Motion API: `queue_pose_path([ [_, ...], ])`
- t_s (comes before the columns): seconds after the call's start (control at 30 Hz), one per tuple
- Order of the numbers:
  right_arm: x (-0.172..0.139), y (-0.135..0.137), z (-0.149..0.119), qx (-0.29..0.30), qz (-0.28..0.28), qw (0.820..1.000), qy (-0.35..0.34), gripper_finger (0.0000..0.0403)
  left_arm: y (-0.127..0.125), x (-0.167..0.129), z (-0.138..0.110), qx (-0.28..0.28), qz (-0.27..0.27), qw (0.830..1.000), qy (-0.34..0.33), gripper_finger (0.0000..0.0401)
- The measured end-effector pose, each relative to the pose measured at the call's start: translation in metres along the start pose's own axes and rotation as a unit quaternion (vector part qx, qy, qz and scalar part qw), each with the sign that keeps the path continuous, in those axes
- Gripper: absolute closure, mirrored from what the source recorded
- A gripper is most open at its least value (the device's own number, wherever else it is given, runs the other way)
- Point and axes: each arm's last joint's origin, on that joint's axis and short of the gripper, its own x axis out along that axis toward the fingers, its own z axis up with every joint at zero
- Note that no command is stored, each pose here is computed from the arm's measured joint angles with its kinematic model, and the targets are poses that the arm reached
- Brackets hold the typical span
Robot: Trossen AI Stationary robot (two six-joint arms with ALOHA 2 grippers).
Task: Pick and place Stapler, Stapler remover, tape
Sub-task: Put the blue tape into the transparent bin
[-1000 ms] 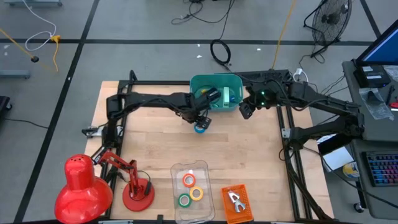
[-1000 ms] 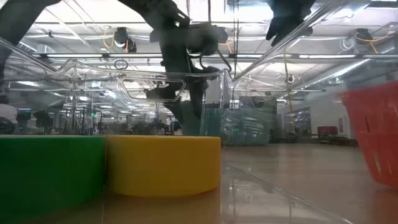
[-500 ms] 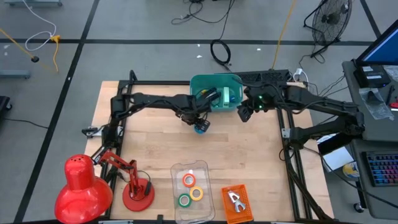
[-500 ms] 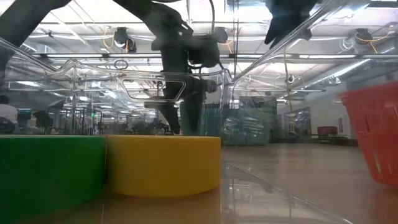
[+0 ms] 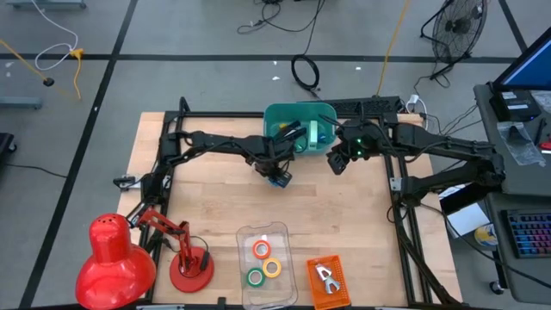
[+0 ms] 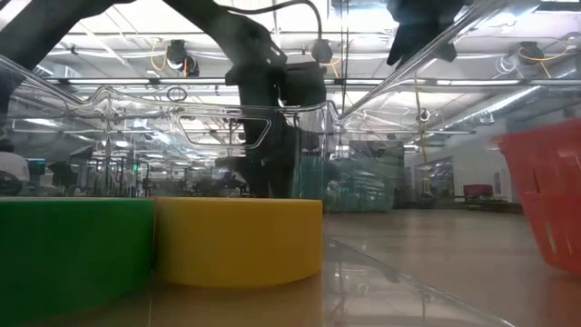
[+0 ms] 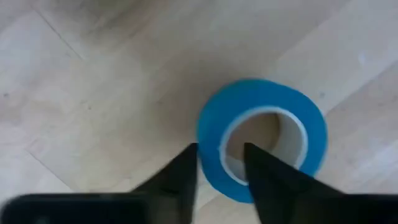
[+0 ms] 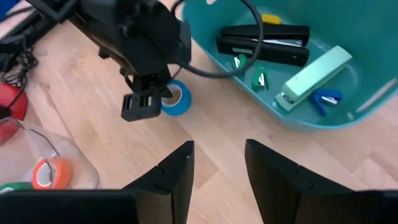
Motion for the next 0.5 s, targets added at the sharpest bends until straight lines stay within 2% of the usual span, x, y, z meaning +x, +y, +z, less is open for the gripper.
queue_pose_path([
  [0.13, 0.0, 0.003, 0.001, 0.001, 0.009, 1.0, -0.008, 0.0268, 0.001, -0.007, -0.003, 0.012, -0.007, 1.0, 0.012, 0.0367],
  [0.3, -0.001, 0.006, 0.003, 0.006, 0.023, 0.999, -0.021, 0.0268, 0.003, -0.027, -0.008, 0.011, -0.023, 0.999, 0.021, 0.0368],
  [0.4, -0.001, 0.009, 0.005, 0.002, 0.057, 0.998, -0.021, 0.0268, 0.001, -0.052, -0.016, 0.02, -0.038, 0.999, 0.01, 0.0368],
  [0.5, -0.002, 0.014, 0.009, -0.003, 0.109, 0.994, -0.025, 0.0268, -0.004, -0.087, -0.025, 0.033, -0.074, 0.996, -0.029, 0.0368],
])
